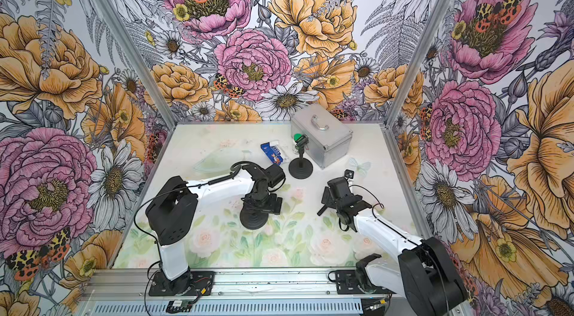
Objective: Assemble a microphone stand
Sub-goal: Move the microphone stand base to the center of the board, then pick up the microphone stand pole from the center of the board.
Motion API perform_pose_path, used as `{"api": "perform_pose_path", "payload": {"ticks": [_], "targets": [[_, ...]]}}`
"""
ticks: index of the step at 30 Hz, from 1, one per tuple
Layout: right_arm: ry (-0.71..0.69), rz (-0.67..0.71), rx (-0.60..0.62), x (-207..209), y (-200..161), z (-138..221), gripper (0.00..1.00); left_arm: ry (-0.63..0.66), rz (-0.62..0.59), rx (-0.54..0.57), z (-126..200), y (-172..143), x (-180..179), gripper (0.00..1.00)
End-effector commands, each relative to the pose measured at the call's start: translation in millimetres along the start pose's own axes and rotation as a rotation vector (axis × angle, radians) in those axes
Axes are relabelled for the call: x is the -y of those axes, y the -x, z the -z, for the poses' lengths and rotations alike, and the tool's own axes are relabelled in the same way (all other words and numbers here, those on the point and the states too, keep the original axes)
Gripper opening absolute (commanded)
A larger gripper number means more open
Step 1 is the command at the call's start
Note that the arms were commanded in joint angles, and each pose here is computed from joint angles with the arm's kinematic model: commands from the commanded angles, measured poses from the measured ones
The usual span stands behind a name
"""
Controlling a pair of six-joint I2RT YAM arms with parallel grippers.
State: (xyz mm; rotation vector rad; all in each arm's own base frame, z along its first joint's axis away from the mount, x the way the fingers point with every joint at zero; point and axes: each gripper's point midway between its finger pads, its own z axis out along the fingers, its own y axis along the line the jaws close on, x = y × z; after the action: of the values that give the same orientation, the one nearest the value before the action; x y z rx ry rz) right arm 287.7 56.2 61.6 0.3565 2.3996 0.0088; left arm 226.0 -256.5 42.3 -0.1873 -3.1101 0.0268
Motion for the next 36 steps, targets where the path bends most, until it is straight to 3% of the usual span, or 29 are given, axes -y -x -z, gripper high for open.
{"api": "perform_pose_path", "payload": {"ticks": [1,9,20,27,36], "targets": [[-0.001,-0.01,0.015,-2,9,1,1.0,-0.07,0.01,-0.073,-16,-8,14,0.99],[-0.001,-0.009,0.005,-3,8,-1,1.0,-0.126,0.009,-0.087,-5,-13,25,0.99],[-0.006,-0.013,0.01,-2,9,-1,1.0,-0.106,0.012,-0.077,-8,-10,21,0.99],[-0.001,-0.017,-0.003,-5,9,-3,1.0,-0.203,-0.147,-0.062,5,-5,70,0.99],[0.096,-0.109,-0.08,-22,12,-9,0.93,-0.329,-0.231,-0.101,17,-10,115,0.99]]}}
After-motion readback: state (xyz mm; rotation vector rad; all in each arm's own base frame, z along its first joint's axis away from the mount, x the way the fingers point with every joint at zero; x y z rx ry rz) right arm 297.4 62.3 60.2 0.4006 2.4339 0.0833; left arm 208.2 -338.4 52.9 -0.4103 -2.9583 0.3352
